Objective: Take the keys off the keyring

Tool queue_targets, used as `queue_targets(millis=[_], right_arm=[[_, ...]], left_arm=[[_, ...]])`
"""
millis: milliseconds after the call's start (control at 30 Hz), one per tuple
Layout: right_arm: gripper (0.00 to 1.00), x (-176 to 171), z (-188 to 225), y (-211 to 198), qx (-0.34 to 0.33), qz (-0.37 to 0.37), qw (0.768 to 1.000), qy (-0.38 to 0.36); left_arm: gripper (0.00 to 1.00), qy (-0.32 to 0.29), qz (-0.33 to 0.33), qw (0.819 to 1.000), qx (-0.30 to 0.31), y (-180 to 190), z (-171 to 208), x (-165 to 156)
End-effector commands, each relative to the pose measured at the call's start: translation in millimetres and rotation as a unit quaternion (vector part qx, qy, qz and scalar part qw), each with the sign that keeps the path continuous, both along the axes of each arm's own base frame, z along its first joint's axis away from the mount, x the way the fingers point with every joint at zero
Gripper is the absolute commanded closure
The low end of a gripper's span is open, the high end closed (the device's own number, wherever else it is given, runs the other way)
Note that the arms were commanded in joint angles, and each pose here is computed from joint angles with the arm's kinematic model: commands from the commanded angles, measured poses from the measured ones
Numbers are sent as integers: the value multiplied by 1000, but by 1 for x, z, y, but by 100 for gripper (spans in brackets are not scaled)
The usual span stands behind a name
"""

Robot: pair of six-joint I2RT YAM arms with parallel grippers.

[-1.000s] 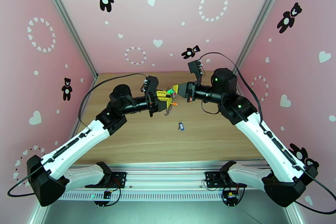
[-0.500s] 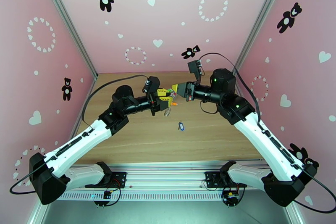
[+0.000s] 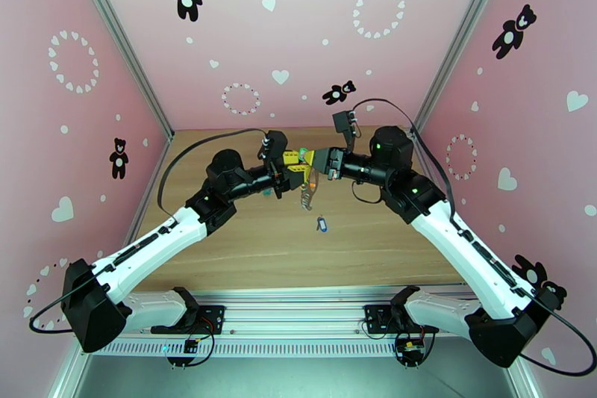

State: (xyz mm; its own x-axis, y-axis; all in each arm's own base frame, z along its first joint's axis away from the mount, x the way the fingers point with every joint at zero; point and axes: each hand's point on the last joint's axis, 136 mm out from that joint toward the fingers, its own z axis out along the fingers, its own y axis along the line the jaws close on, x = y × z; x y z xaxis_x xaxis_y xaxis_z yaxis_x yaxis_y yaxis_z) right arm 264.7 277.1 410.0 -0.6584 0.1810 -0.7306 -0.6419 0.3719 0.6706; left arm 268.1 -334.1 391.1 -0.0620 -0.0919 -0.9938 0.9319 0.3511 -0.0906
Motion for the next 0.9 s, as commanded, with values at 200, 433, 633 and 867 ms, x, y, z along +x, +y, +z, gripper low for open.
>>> queue_targets(millis=[200,433,633,867], right_arm=[[100,-3,21,-7,16,-16,999,-36],[100,-1,22,-8,17,-24,999,-39],[100,0,22,-7,18,-24,999,-37],[100,-1,20,-9,14,-28,999,-37]], left_arm=[[77,-22,-32,999,3,-8,3,-14],[79,-20,-40,999,21,-7,-5,-19],[89,-29,-37,999,23,-7,-2,-18],[93,-39,-36,998,26,-9,4,-17]])
